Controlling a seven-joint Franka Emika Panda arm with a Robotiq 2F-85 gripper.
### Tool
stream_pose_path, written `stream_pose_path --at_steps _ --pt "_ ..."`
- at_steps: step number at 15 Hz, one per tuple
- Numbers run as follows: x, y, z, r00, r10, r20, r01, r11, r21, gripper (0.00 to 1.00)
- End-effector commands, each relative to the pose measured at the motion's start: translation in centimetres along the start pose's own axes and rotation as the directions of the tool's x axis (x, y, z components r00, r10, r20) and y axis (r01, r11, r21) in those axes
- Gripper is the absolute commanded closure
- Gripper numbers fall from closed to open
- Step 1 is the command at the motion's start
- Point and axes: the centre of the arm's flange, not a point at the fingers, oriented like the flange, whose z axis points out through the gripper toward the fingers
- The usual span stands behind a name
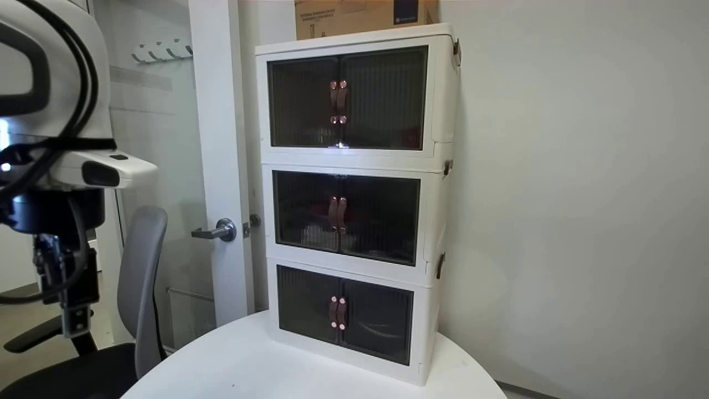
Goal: Open the doors of the topmost shelf
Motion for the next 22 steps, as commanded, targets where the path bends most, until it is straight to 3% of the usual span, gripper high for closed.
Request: stream_pose_path --at_steps 1,12,14,17,22 --pt "0.0 0.0 0.0 1.000 0.000 0.000 0.000 1.000 0.000 0.00" --pt "0.0 0.0 0.0 1.000 0.000 0.000 0.000 1.000 0.000 0.00" --pt "5.0 1.8 -1.2 0.991 0.088 -0.103 -0.100 0.988 -0.118 0.00" --pt "11.9 4.4 -3.2 0.956 0.120 -0.269 -0.176 0.965 -0.196 0.00" --pt "21.7 4.6 -5.6 0.828 0.175 -0.533 -0.340 0.913 -0.227 0.00"
